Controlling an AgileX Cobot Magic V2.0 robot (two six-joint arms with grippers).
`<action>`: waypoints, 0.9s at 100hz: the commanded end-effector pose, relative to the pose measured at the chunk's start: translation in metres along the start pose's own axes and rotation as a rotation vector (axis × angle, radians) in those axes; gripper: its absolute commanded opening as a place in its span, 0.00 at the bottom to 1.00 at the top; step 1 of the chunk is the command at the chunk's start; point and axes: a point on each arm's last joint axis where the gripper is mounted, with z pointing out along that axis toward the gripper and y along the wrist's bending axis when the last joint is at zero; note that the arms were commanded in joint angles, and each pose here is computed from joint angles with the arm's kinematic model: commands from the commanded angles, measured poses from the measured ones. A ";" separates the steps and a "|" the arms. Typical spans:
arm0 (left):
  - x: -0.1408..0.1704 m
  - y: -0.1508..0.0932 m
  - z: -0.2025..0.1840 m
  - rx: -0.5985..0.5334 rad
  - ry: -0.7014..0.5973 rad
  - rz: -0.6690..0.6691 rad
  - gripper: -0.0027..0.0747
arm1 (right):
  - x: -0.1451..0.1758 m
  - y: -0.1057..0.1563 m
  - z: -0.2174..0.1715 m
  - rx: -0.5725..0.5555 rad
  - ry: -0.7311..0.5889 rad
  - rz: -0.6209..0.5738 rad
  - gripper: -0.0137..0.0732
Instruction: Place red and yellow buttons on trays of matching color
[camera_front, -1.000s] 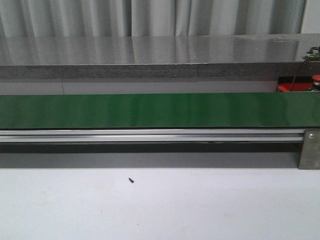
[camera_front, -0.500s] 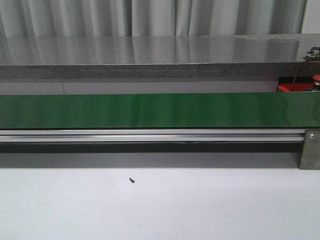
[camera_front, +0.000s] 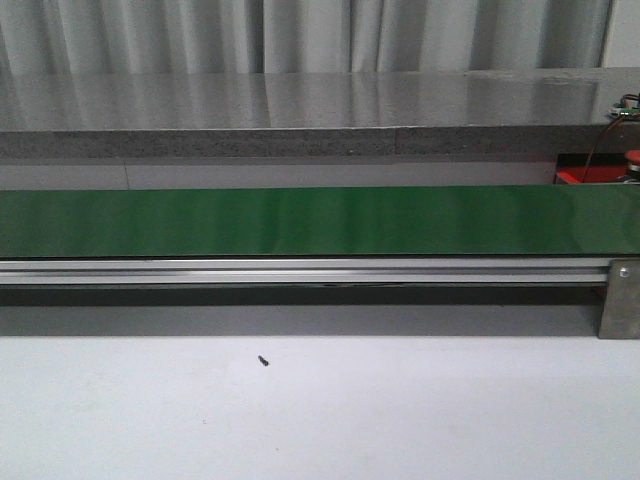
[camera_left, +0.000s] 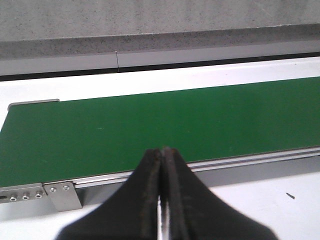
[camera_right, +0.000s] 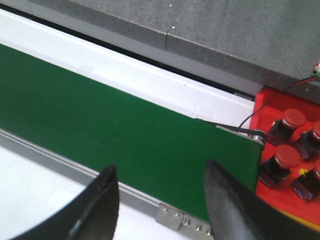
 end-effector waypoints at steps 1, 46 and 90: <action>-0.015 0.002 -0.002 -0.019 -0.095 -0.018 0.01 | 0.006 0.004 -0.021 0.051 -0.130 0.042 0.53; -0.015 0.002 -0.002 -0.019 -0.095 -0.018 0.01 | 0.046 0.020 -0.050 0.065 -0.214 0.025 0.02; -0.015 0.002 -0.002 -0.019 -0.095 -0.018 0.01 | 0.046 0.020 -0.050 0.065 -0.214 0.025 0.02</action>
